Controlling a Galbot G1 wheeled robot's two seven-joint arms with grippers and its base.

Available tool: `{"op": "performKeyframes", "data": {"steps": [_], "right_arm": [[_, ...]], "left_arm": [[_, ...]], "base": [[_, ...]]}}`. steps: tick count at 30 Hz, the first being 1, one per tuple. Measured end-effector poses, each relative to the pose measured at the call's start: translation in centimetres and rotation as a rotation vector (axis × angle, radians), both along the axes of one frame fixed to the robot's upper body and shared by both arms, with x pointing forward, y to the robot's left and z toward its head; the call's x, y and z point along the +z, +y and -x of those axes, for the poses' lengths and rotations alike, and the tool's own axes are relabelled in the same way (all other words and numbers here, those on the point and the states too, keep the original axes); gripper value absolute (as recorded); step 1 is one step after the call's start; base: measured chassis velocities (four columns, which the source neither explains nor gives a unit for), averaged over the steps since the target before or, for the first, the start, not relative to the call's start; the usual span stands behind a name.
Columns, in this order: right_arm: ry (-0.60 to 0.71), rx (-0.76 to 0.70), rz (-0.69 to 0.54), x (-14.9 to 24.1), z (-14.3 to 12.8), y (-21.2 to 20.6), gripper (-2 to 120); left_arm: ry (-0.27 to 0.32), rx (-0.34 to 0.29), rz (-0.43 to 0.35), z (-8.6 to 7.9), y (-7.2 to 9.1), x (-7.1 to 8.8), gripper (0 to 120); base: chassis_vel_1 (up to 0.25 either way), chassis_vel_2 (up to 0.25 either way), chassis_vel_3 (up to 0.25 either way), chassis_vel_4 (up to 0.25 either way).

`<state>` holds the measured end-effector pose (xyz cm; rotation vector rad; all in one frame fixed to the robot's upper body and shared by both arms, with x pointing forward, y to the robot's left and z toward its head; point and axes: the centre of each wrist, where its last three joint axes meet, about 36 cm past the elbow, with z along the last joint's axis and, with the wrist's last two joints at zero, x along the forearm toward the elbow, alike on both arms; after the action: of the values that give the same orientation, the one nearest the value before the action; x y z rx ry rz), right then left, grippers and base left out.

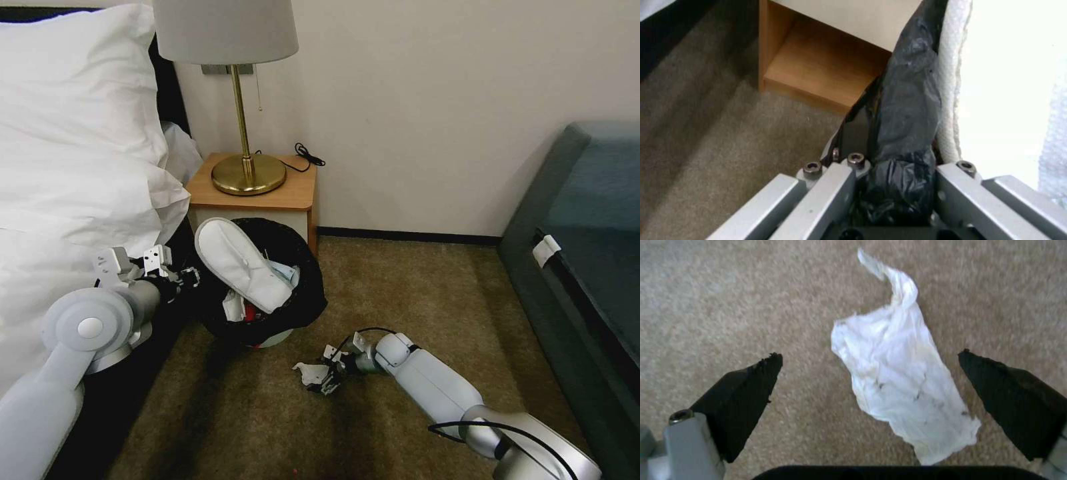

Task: Pick up the trash bin, then pick up the garbage on the floor and place it into the trash bin.

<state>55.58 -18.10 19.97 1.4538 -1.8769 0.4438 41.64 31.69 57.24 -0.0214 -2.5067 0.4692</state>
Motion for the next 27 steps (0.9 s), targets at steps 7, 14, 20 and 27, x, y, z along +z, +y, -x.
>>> {"op": "performKeyframes", "data": {"steps": [7, 14, 20, 27], "right_arm": [[-0.012, -0.002, 0.016, -0.6, 0.3, -0.4, 95], [-0.013, -0.008, 0.028, -0.9, 0.5, -0.6, 83], [-0.019, -0.003, 0.046, -1.1, 0.6, -0.4, 67], [-0.032, -0.013, 0.055, -1.4, 0.7, -0.5, 53]], "left_arm": [[-0.002, 0.001, 0.002, -0.1, -0.2, -0.3, 3], [-0.003, -0.001, 0.003, -0.1, -0.2, -0.3, 3], [-0.005, -0.001, 0.004, -0.1, -0.2, -0.3, 3], [-0.008, -0.001, 0.003, 0.0, -0.1, -0.2, 3]], "base": [[0.0, 0.0, 0.0, 0.0], [0.0, 0.0, 0.0, 0.0], [0.0, 0.0, 0.0, 0.0], [0.0, 0.0, 0.0, 0.0]]}}
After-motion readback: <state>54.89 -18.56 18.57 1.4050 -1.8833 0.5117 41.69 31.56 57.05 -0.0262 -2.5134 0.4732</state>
